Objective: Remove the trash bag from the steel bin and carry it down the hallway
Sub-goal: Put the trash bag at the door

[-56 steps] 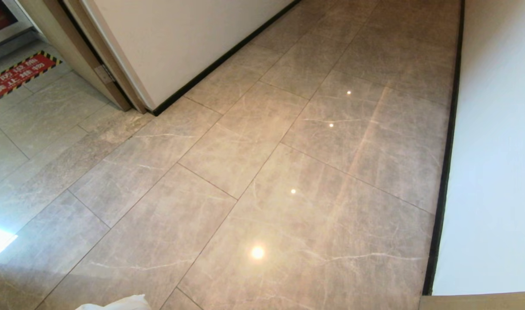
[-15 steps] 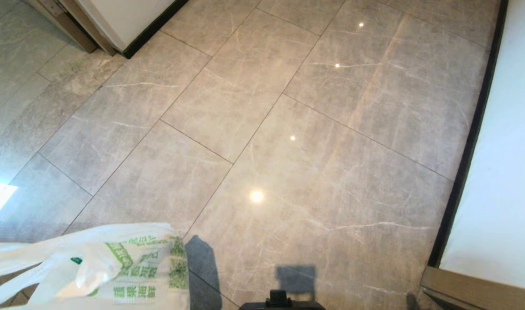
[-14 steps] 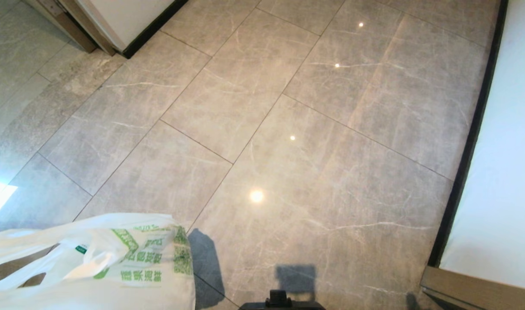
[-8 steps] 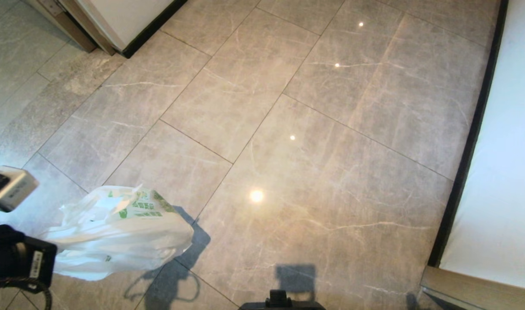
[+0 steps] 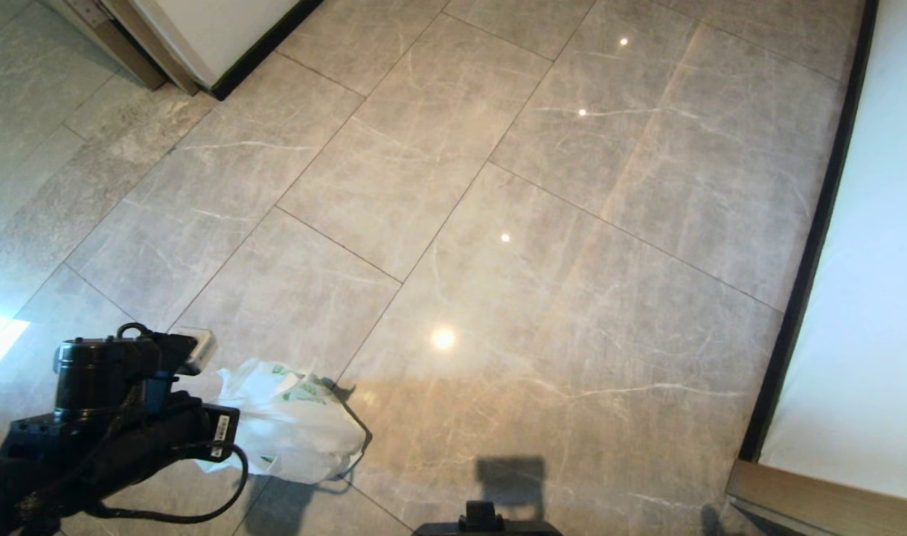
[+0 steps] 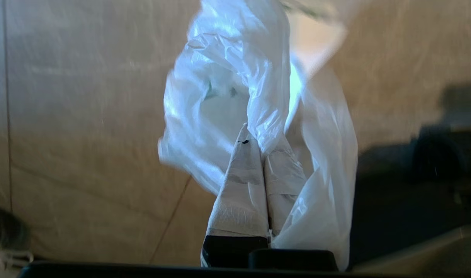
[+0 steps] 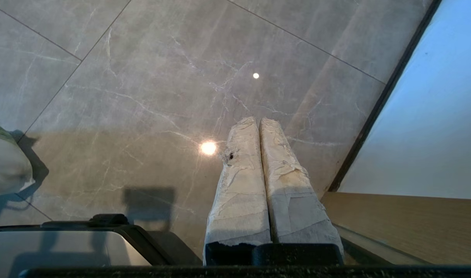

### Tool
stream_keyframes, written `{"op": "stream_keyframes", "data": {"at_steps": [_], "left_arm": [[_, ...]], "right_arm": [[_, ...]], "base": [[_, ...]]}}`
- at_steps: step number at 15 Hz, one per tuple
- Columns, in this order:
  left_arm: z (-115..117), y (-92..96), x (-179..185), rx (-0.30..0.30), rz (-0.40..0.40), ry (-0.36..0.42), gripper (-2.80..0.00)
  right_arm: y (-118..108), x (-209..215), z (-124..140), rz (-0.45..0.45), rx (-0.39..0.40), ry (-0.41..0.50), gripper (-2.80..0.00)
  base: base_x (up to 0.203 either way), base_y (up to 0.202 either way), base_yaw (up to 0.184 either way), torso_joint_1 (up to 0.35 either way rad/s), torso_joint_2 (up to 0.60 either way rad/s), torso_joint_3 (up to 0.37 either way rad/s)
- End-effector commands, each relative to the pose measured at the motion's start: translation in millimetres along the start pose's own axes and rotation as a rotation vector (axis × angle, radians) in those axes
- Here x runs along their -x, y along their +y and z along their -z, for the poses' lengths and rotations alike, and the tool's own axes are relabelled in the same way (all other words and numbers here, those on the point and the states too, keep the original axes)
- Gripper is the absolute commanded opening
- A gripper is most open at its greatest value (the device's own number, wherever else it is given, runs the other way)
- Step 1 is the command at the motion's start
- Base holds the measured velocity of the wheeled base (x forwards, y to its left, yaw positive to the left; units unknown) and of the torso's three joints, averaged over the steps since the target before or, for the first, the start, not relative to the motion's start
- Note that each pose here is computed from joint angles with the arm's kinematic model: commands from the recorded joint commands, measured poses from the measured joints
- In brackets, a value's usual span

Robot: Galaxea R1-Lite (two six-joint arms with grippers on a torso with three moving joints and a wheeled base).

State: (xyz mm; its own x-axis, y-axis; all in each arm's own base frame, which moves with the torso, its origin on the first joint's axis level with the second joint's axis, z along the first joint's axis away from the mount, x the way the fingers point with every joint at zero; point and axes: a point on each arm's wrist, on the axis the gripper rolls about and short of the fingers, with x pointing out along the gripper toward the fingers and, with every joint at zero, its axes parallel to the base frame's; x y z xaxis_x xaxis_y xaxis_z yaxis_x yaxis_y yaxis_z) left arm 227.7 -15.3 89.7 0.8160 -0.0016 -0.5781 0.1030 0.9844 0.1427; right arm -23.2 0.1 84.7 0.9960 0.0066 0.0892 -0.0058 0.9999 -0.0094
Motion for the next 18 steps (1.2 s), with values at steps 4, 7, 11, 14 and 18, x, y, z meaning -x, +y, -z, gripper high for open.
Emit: {"op": "stream_keyframes", "data": {"at_steps": [4, 7, 11, 14, 18], "left_arm": [[-19.9, -40.5, -27.2, -0.029, 0.077, 0.006, -2.80], [-58.0, -50.5, -23.5, 0.028, 0.117, 0.015, -2.80], [-69.5, -63.9, -17.6, 0.040, 0.188, 0.063, 0.00], [-71.7, -64.1, -15.2, 0.105, 0.231, 0.062, 0.00], [-62.1, -61.8, -0.6, 0.114, 0.290, 0.071, 0.00]], "right_arm": [[0.1, -2.0, 10.4, -0.001, 0.000, 0.036, -2.80], [0.1, -2.0, 10.6, -0.001, 0.000, 0.036, -2.80], [0.1, -2.0, 10.7, 0.000, 0.000, 0.037, -2.80], [0.1, -2.0, 10.4, 0.000, 0.001, 0.036, -2.80], [0.1, -2.0, 10.4, -0.001, 0.001, 0.036, -2.80]], "base": [[0.000, 0.000, 0.000, 0.000, 0.00, 0.000], [0.000, 0.000, 0.000, 0.000, 0.00, 0.000], [0.000, 0.000, 0.000, 0.000, 0.00, 0.000], [0.000, 0.000, 0.000, 0.000, 0.00, 0.000], [0.000, 0.000, 0.000, 0.000, 0.00, 0.000]]}}
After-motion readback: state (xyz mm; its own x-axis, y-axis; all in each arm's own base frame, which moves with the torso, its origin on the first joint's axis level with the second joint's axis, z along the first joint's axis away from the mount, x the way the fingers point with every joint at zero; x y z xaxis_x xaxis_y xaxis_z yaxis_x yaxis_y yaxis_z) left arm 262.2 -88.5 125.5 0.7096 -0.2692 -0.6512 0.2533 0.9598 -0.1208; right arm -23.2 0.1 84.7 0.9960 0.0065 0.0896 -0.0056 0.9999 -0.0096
